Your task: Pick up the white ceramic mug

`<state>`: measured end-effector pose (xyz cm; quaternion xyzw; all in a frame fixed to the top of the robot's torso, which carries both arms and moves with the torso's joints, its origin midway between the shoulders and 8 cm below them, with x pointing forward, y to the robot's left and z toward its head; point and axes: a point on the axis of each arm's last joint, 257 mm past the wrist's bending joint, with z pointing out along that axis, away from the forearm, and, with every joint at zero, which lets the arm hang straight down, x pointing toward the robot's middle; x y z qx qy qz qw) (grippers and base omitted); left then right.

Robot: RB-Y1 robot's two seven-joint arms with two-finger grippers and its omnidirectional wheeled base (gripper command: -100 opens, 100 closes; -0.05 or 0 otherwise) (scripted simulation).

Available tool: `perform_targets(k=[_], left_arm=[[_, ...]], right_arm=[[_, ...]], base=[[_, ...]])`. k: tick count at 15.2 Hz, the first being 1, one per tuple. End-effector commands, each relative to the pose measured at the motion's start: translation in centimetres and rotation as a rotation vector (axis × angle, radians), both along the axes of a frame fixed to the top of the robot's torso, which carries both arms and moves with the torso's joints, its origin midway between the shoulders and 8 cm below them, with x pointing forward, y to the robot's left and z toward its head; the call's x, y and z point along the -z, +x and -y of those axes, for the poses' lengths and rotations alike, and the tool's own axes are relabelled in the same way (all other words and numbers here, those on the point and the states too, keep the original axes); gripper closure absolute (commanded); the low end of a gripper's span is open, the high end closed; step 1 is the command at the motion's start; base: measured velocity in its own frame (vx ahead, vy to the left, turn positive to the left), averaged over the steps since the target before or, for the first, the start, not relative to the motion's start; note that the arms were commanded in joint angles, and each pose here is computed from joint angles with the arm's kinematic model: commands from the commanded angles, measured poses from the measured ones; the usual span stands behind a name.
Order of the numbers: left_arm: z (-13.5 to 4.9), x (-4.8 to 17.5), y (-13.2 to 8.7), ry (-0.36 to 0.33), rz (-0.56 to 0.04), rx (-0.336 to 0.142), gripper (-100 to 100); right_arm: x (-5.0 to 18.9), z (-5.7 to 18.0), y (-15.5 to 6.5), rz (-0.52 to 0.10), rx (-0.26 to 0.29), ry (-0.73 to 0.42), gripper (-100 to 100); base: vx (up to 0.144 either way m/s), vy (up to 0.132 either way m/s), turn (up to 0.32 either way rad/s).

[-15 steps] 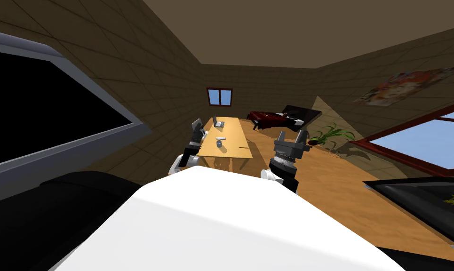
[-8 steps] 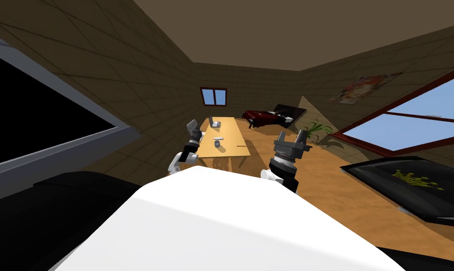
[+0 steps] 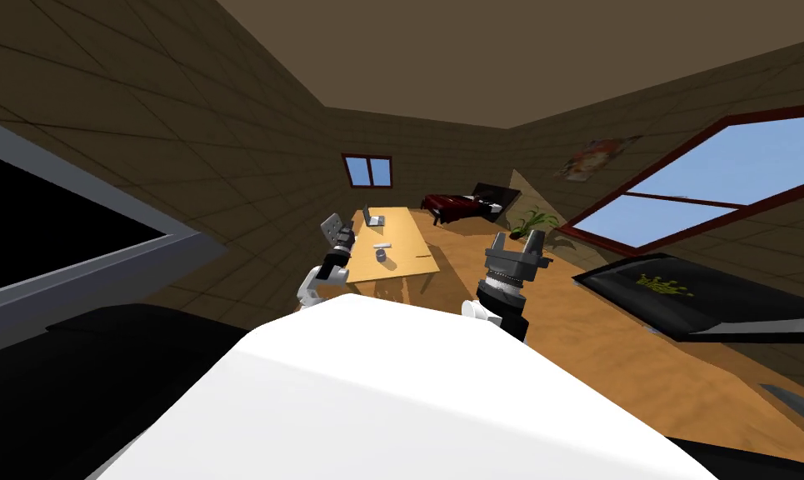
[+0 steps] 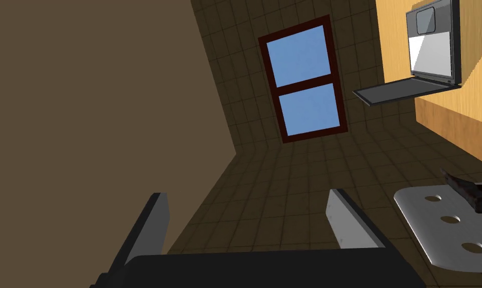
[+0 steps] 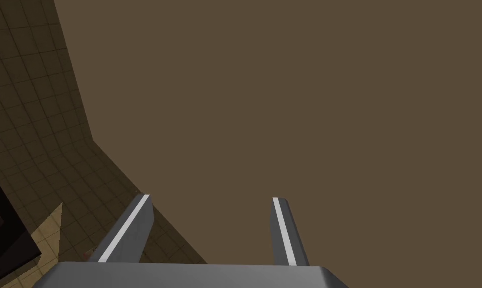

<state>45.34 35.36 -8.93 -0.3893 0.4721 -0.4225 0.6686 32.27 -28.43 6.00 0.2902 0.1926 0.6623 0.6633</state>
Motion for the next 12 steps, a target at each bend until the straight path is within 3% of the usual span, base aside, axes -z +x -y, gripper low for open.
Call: perform_targets(k=[1, 2, 3, 5, 6, 8, 9, 11, 12], left_arm=[[-1.2, 1.1, 0.5, -0.009, -0.045, -0.026, -100], [-1.3, 1.2, 0.5, -0.010, -0.050, -0.027, -100], [-2.8, 2.0, 1.0, -0.018, -0.078, -0.054, -100], [-3.0, 2.7, 1.1, -0.024, -0.106, -0.062, -100], [-4.5, 3.6, 1.6, -0.036, -0.137, -0.090, -100], [-4.7, 4.3, 1.6, -0.042, -0.164, -0.098, -100], [-6.3, 5.0, 2.0, -0.056, -0.188, -0.124, -100], [-6.5, 5.9, 2.0, -0.064, -0.223, -0.134, -100], [-8.1, 6.8, 2.2, -0.082, -0.252, -0.162, -100]], right_arm=[[0.0, 0.0, 0.0, 0.000, 0.000, 0.000, 0], [0.0, 0.0, 0.0, 0.000, 0.000, 0.000, 0], [0.0, 0.0, 0.0, 0.000, 0.000, 0.000, 0], [0.0, 0.0, 0.0, 0.000, 0.000, 0.000, 0], [0.0, 0.0, 0.0, 0.000, 0.000, 0.000, 0], [0.0, 0.0, 0.0, 0.000, 0.000, 0.000, 0], [0.0, 0.0, 0.0, 0.000, 0.000, 0.000, 0], [0.0, 0.0, 0.0, 0.000, 0.000, 0.000, 0], [0.0, 0.0, 0.0, 0.000, 0.000, 0.000, 0]], base=[[-0.025, 0.046, -0.256], [-0.023, 0.035, -0.085], [-0.030, 0.038, -0.195], [-0.023, 0.042, -0.170], [-0.020, 0.045, -0.300], [-0.022, 0.051, -0.183], [-0.024, 0.036, -0.234], [-0.023, 0.042, -0.176], [-0.019, 0.036, -0.273]])
